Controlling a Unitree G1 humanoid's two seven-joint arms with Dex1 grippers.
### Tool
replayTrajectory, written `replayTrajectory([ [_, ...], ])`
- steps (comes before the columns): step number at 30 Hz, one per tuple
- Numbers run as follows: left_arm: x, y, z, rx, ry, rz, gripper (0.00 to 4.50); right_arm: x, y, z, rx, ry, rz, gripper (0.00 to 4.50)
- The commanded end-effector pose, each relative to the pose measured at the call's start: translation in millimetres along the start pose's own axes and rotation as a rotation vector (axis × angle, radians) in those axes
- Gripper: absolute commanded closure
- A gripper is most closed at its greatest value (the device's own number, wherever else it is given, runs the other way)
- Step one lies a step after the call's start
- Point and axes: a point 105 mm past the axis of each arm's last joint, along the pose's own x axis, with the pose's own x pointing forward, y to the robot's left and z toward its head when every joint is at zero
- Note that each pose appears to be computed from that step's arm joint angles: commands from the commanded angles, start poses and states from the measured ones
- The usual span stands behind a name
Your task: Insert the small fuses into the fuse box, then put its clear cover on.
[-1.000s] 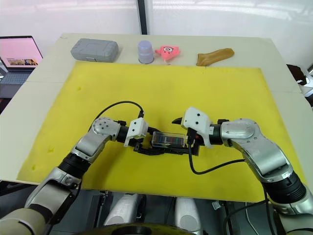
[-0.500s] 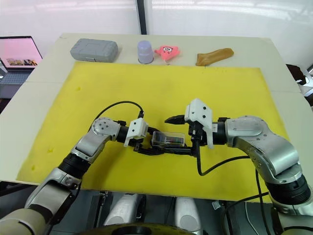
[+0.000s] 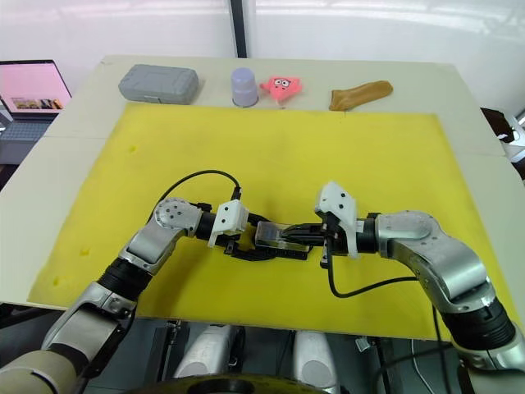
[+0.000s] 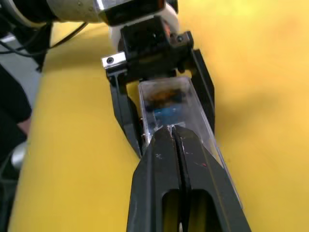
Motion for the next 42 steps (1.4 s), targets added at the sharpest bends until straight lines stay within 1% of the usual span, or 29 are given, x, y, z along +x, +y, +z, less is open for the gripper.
replayTrajectory([
  [1,-3.8,2.4,-2.4,0.008,0.014,0.014,1.90,-5.6,1.2,-26.5,0.063,0.101,-0.020,4.46],
  [11,-1.8,5.2,-1.5,0.001,0.009,0.026,1.90,13.7,17.7,-19.5,0.028,0.070,0.026,4.46],
  [14,-0.7,2.6,-2.0,0.002,0.009,0.022,1.90,20.6,20.8,-7.6,-0.003,0.039,0.042,4.46],
  [18,-0.7,1.8,-2.4,0.002,0.010,0.022,1.90,16.8,14.9,32.8,-0.069,-0.061,0.059,4.46],
  [22,-1.9,1.7,-3.9,-0.001,0.012,0.024,1.90,18.4,14.4,57.8,-0.069,-0.137,0.086,4.46],
  [24,-2.0,1.7,-4.6,-0.001,0.014,0.024,1.90,20.1,14.3,63.8,-0.053,-0.165,0.095,4.46],
  [25,-1.9,1.9,-4.8,-0.002,0.015,0.024,1.90,22.1,13.8,62.4,-0.034,-0.167,0.098,4.46],
  [27,-1.9,1.3,-4.9,-0.002,0.015,0.023,1.90,30.2,11.1,40.3,0.004,-0.090,0.080,4.46],
  [29,-2.3,0.9,-5.1,-0.006,0.015,0.023,1.90,35.9,6.9,-11.3,-0.065,0.145,0.035,4.46],
  [31,-2.7,1.3,-5.7,-0.009,0.018,0.024,1.90,34.4,12.6,-41.8,-0.116,0.281,0.061,4.46],
  [32,-3.0,1.6,-5.9,-0.009,0.019,0.025,1.90,34.8,14.9,-45.0,-0.122,0.292,0.072,4.46],
  [36,-4.1,2.3,-6.6,-0.007,0.022,0.029,1.90,39.8,7.3,-33.7,-0.058,0.228,0.008,4.46],
  [38,-4.6,1.9,-6.8,-0.007,0.023,0.029,1.90,37.8,7.0,-29.2,-0.059,0.211,0.008,4.46],
  [42,-4.7,-0.6,-8.4,-0.007,0.024,0.027,1.90,31.6,11.9,-6.3,-0.029,0.090,0.022,4.46],
])
